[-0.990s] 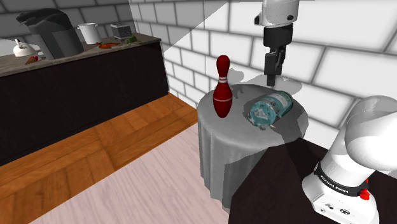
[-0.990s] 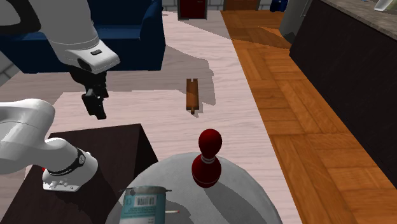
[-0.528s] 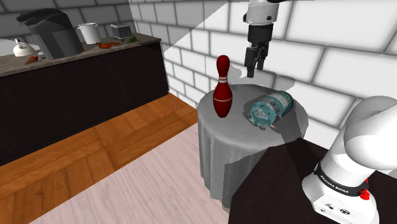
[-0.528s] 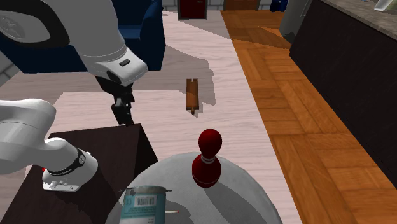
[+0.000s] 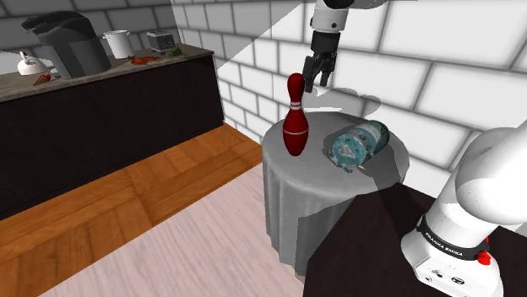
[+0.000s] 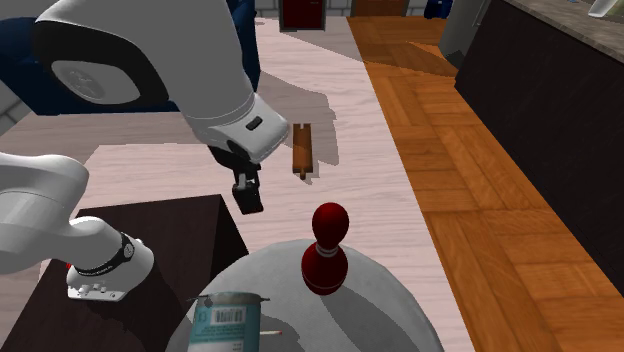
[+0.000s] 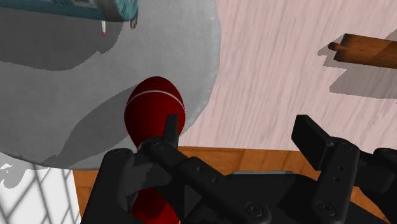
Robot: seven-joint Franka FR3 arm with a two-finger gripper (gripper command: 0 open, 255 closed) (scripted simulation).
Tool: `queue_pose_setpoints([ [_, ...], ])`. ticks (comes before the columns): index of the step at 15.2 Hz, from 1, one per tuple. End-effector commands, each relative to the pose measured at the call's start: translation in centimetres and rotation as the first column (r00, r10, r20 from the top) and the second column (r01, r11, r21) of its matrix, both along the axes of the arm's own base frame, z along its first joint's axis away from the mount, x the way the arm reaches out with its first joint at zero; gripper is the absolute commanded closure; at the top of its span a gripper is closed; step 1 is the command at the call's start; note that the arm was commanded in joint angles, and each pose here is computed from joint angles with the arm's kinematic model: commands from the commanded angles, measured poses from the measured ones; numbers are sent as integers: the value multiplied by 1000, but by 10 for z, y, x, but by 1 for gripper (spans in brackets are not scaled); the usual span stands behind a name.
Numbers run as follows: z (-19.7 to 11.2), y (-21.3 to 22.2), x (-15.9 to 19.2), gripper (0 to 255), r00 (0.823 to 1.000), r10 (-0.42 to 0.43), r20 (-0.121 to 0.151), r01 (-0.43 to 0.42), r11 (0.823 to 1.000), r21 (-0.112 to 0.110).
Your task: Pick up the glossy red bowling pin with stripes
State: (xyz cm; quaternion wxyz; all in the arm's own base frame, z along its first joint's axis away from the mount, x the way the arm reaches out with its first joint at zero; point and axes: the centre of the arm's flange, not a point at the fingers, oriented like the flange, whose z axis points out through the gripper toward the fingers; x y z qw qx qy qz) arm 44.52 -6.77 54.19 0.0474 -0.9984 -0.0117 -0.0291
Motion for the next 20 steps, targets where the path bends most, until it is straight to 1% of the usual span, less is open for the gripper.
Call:
queue_pose_setpoints([
  [1, 3, -16, 19, 0, 999, -21, 29, 20, 1000, 16],
  [6, 4, -51, 66, 0, 993, -73, 96, 67, 996, 61],
  [10, 6, -82, 102, 0, 982, -116, 147, 102, 990, 99],
  [11, 7, -87, 109, 0, 980, -123, 156, 107, 989, 106],
  [18, -30, -87, 109, 0, 980, -123, 156, 107, 989, 106],
  [20, -33, -87, 109, 0, 980, -123, 156, 107, 989, 106],
])
